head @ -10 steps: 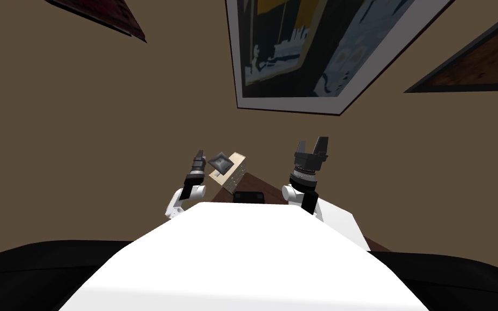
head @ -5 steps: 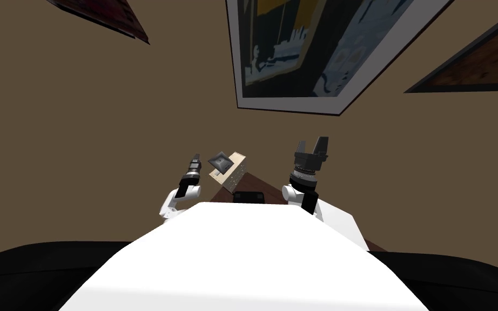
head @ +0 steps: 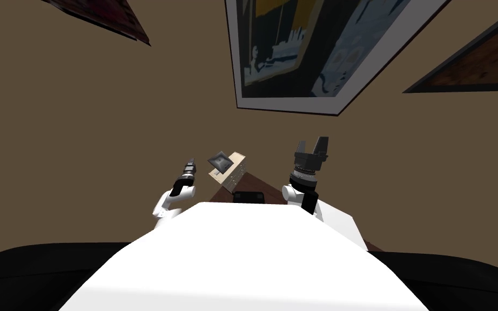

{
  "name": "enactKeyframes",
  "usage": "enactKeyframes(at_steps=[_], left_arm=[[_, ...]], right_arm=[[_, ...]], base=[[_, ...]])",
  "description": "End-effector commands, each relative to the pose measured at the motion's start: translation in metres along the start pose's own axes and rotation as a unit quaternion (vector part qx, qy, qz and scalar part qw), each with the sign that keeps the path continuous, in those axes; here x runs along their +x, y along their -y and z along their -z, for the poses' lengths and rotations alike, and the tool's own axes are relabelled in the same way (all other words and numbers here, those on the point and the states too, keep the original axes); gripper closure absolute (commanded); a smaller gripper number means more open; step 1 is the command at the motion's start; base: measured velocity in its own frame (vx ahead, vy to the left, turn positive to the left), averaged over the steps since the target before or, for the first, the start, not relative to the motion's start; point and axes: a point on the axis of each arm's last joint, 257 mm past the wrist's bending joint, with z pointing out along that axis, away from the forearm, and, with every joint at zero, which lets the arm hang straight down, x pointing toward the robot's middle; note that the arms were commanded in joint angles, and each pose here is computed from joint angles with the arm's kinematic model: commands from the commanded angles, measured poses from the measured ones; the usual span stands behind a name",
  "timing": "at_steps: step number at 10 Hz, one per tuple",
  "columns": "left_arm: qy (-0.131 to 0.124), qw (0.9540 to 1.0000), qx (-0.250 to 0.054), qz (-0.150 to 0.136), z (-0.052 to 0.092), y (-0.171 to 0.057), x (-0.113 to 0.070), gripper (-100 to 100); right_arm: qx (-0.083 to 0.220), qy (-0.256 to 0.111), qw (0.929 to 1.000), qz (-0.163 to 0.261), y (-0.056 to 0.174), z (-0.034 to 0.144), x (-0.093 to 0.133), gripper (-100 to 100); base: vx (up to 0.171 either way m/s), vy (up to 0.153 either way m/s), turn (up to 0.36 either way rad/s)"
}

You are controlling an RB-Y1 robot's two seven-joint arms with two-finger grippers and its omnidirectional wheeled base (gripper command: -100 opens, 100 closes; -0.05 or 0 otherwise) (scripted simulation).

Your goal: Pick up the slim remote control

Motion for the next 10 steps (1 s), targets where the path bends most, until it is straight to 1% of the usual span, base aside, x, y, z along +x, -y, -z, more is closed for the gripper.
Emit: enactKeyframes(at_steps=[1,3,4,6,7,8,9,10], left_arm=[[0.015,0.9991,-0.04,0.003,-0.004,-0.029,-0.018,-100],[0.014,0.998,-0.062,0.004,-0.002,-0.048,-0.018,-100],[0.028,0.9953,-0.092,0.01,-0.004,-0.067,-0.037,-100],[0.028,0.9938,-0.107,0.011,-0.002,-0.081,-0.037,-100],[0.042,0.9889,-0.141,0.02,-0.002,-0.103,-0.055,-100],[0.042,0.9876,-0.15,0.021,0.001,-0.112,-0.055,-100],[0.042,0.9874,-0.151,0.021,0.001,-0.114,-0.055,-100],[0.056,0.9814,-0.181,0.034,0.002,-0.131,-0.071,-100]], right_arm=[[0.0,0.0,1.0,0.0,0.0,0.0,0.0,0],[0.0,0.0,1.0,0.0,0.0,0.0,0.0,0],[0.0,0.0,1.0,0.0,0.0,0.0,0.0,0],[0.0,0.0,1.0,0.0,0.0,0.0,0.0,0],[0.0,0.0,1.0,0.0,0.0,0.0,0.0,0],[0.0,0.0,1.0,0.0,0.0,0.0,0.0,0],[0.0,0.0,1.0,0.0,0.0,0.0,0.0,0],[0.0,0.0,1.0,0.0,0.0,0.0,0.0,0]], base=[[-0.001,-0.034,0.018],[0.002,-0.022,0.004],[0.002,-0.021,0.008],[0.005,-0.018,0.004],[0.01,-0.023,-0.003],[0.01,-0.023,0.007],[0.004,-0.012,0.0],[0.014,-0.021,-0.008]])
